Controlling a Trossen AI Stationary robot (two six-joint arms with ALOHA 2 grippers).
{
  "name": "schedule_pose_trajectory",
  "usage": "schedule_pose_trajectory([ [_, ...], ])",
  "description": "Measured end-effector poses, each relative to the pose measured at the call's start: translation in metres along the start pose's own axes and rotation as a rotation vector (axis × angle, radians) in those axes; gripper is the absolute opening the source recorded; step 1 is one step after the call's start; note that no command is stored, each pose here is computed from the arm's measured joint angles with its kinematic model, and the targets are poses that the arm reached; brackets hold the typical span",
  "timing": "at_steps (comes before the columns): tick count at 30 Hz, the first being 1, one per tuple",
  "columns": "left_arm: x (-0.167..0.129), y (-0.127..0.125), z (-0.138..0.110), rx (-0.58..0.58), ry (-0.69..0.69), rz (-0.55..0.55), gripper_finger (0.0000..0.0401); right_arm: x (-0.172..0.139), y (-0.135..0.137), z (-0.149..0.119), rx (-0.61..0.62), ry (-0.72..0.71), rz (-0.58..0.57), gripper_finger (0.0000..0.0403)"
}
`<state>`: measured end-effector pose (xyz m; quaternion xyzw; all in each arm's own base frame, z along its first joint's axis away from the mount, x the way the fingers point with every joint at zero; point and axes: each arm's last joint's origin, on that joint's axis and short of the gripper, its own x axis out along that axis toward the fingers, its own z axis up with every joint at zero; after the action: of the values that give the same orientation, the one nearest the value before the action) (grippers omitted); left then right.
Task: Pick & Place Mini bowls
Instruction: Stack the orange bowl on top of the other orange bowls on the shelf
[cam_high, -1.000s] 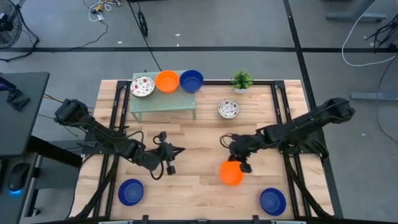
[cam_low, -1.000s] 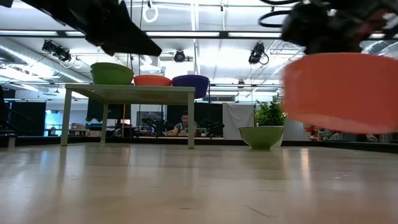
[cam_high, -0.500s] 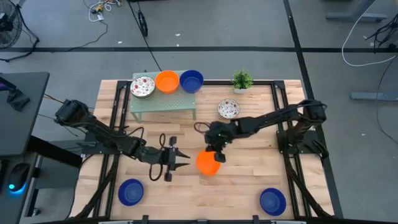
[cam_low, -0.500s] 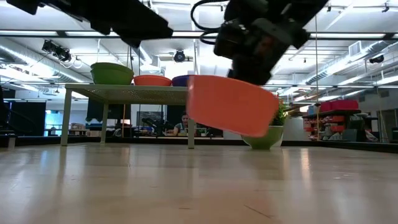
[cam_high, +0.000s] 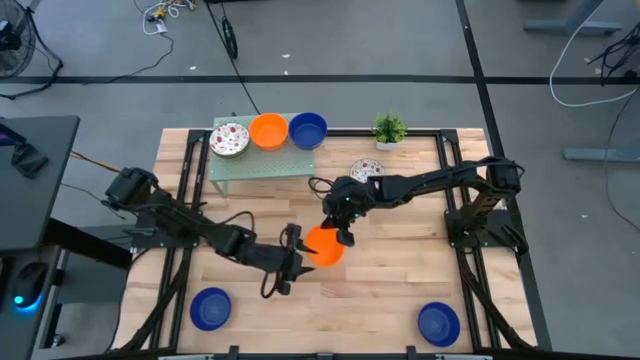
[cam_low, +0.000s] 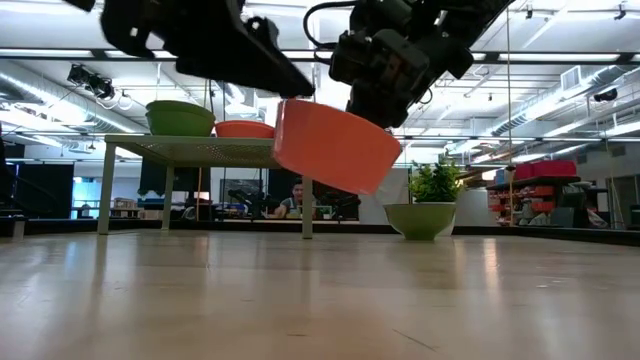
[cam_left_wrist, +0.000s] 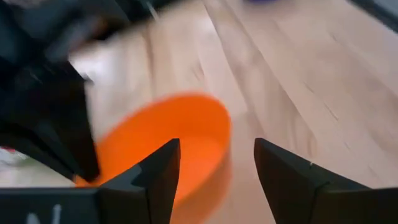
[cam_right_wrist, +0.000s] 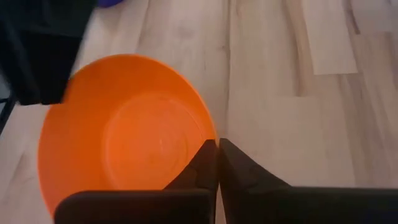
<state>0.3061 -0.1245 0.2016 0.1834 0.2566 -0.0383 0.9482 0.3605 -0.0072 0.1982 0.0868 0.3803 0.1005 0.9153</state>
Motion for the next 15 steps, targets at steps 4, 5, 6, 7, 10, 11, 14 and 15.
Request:
schedule_pose_trajectory([
  [4,0.007,0.004,0.003,-0.032,0.108,-0.050,0.0201,0.000,0.000,0.000,-0.007,0.002,-0.003,0.0005],
  [5,0.009,0.005,0.004,-0.032,0.114,-0.048,0.0197,0.000,0.000,0.000,-0.010,0.002,-0.003,0.0005],
  [6,0.010,0.004,0.004,-0.029,0.118,-0.047,0.0194,0.000,0.000,0.000,-0.010,0.001,-0.004,0.0005],
  [7,0.011,0.004,0.004,-0.024,0.120,-0.046,0.0190,0.000,0.000,0.000,-0.011,0.001,-0.005,0.0005],
  [10,0.014,0.004,0.002,-0.003,0.125,-0.059,0.0174,0.000,0.000,0.000,-0.013,0.000,-0.005,0.0005],
  [11,0.014,0.004,0.002,-0.001,0.128,-0.062,0.0166,0.000,0.000,0.000,-0.014,-0.001,-0.005,0.0005],
  [14,0.013,0.004,0.001,0.003,0.136,-0.069,0.0138,0.000,0.000,0.001,-0.015,-0.006,-0.005,0.0005],
  [15,0.013,0.003,0.001,0.004,0.141,-0.079,0.0128,0.000,0.000,0.001,-0.016,-0.008,-0.004,0.0005],
])
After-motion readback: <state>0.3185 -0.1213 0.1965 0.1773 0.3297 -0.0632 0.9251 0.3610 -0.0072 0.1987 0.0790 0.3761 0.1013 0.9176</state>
